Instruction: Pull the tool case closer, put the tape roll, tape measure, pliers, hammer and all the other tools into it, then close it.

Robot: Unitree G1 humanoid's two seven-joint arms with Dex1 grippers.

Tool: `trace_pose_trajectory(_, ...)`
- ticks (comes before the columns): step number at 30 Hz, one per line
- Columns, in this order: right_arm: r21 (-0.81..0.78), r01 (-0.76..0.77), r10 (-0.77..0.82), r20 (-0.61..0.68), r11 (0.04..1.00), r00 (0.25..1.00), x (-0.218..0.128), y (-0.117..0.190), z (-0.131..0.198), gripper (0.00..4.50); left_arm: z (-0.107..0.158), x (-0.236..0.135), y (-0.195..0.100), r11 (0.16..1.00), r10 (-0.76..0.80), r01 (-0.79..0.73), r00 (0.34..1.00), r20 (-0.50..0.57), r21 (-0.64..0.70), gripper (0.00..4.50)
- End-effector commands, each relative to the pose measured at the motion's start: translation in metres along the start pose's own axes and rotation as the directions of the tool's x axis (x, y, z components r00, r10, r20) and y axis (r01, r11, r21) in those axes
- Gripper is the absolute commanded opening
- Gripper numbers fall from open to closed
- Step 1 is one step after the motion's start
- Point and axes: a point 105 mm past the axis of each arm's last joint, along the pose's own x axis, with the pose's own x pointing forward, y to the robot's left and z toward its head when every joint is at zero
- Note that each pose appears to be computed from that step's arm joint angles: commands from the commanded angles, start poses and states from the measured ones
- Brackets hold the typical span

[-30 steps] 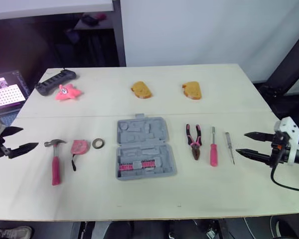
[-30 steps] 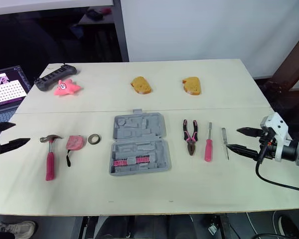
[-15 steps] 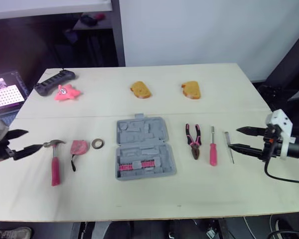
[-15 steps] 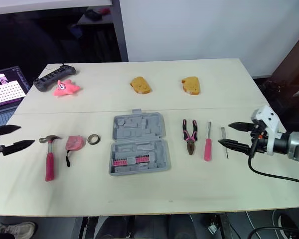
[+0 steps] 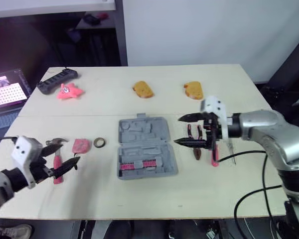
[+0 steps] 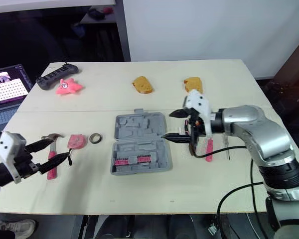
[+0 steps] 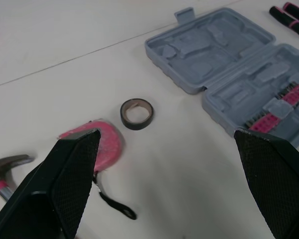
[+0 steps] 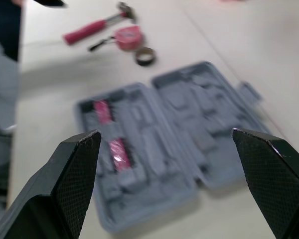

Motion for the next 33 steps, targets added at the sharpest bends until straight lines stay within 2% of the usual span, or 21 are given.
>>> trace_pose_trajectory(1, -0.007, -0.094, 0.094, 0.005, 0.996, 0.996, 0.004, 0.010, 0.014, 4.50, 0.006, 0.004, -0.017, 0.998, 0.057, -0.057, 0.998, 0.035, -0.006, 4.47)
trace_pose_trajectory(4, -0.015, -0.106, 0.106, -0.037, 0.994, 0.994, 0.002, 0.006, 0.009, 4.50, 0.001, 0.011, -0.039, 1.000, 0.018, -0.017, 0.999, 0.028, -0.016, 4.47)
trace_pose_trajectory(6, -0.029, -0.076, 0.074, -0.067, 0.997, 0.995, 0.000, -0.003, 0.001, 4.50, 0.000, 0.014, -0.042, 1.000, 0.002, -0.002, 1.000, 0.024, -0.002, 4.47)
trace_pose_trajectory(8, -0.037, -0.040, 0.036, -0.114, 0.998, 0.993, -0.001, -0.012, -0.011, 4.50, 0.002, 0.019, -0.036, 0.998, -0.019, 0.018, 1.000, 0.005, 0.053, 4.47)
trace_pose_trajectory(11, -0.060, -0.009, -0.003, -0.197, 0.998, 0.980, 0.004, -0.023, -0.034, 4.50, -0.004, 0.029, -0.014, 0.988, -0.027, 0.039, 0.996, -0.084, 0.147, 4.47)
trace_pose_trajectory(13, -0.078, 0.010, -0.028, -0.223, 0.997, 0.974, 0.012, -0.031, -0.047, 4.50, -0.004, 0.041, -0.003, 0.977, -0.060, 0.081, 0.992, -0.111, 0.198, 3.95)
trace_pose_trajectory(14, -0.094, 0.019, -0.040, -0.236, 0.995, 0.971, 0.016, -0.035, -0.053, 3.90, -0.003, 0.048, -0.001, 0.968, -0.095, 0.120, 0.988, -0.124, 0.220, 3.58)
trace_pose_trajectory(17, -0.202, 0.043, -0.104, -0.303, 0.978, 0.947, 0.026, -0.050, -0.074, 2.66, -0.009, 0.068, -0.001, 0.920, -0.207, 0.257, 0.959, -0.192, 0.295, 2.07)
trace_pose_trajectory(21, -0.255, 0.033, -0.117, -0.324, 0.966, 0.939, 0.040, -0.059, -0.087, 0.53, -0.018, 0.090, 0.002, 0.864, -0.307, 0.380, 0.918, -0.251, 0.332, 0.00)
trace_pose_trajectory(22, -0.257, 0.021, -0.108, -0.331, 0.966, 0.937, 0.042, -0.059, -0.090, 0.06, -0.019, 0.093, 0.002, 0.853, -0.326, 0.401, 0.910, -0.258, 0.335, 0.00)
trace_pose_trajectory(26, -0.251, 0.019, -0.101, -0.319, 0.968, 0.942, 0.050, -0.060, -0.099, 0.06, -0.025, 0.111, 0.007, 0.823, -0.345, 0.438, 0.891, -0.295, 0.363, 0.00)
trace_pose_trajectory(33, -0.275, 0.038, -0.125, -0.305, 0.961, 0.944, 0.064, -0.069, -0.105, 0.06, -0.035, 0.139, -0.004, 0.823, -0.381, 0.464, 0.879, -0.285, 0.329, 0.00)
